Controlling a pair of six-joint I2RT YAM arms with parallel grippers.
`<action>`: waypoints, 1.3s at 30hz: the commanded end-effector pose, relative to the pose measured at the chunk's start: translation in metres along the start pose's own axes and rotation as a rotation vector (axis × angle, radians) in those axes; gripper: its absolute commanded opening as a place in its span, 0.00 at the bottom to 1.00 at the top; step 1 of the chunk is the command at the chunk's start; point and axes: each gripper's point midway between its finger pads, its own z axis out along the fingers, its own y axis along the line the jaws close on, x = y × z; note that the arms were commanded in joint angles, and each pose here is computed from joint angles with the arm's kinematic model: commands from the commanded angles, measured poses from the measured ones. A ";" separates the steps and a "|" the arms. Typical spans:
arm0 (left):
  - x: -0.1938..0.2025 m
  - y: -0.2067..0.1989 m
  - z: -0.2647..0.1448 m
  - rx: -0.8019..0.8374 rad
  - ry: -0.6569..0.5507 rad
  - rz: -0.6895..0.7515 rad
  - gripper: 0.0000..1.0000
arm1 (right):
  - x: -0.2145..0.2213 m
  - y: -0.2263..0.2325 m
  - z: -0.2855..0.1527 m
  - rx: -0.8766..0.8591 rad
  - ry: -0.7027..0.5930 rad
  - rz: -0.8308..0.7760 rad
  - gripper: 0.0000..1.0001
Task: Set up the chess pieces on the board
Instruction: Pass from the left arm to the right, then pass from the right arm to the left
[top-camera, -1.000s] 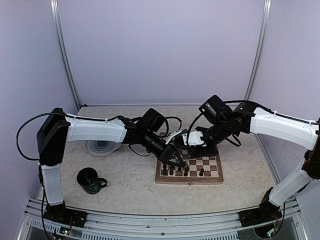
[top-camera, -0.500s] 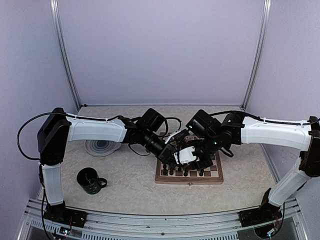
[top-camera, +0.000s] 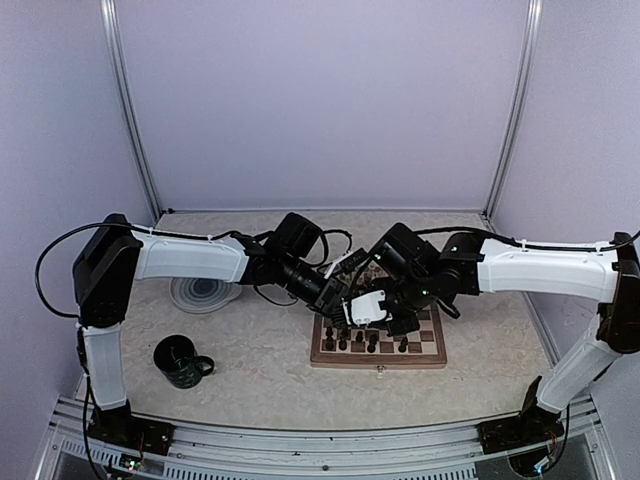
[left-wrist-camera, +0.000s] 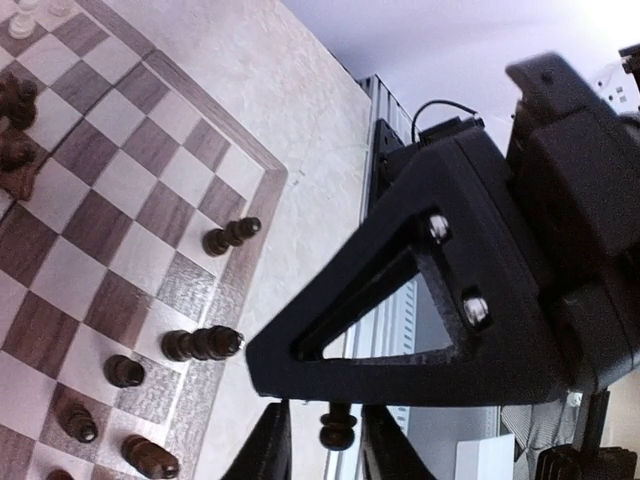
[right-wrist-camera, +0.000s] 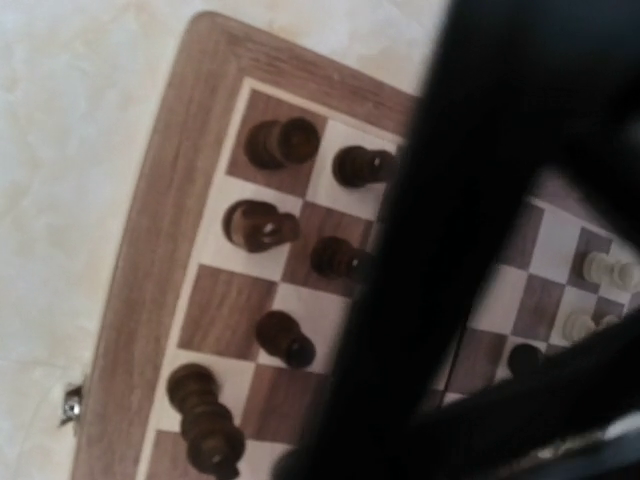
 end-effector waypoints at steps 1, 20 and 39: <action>-0.024 0.007 -0.024 -0.095 -0.125 0.028 0.31 | 0.003 -0.006 -0.009 0.025 -0.067 0.083 0.01; -0.107 -0.077 -0.082 -0.313 -0.730 0.513 0.42 | 0.014 -0.049 -0.080 -0.316 -0.801 0.611 0.00; -0.099 -0.058 -0.018 -0.239 -0.507 0.480 0.38 | 0.016 -0.053 -0.080 -0.305 -0.806 0.618 0.02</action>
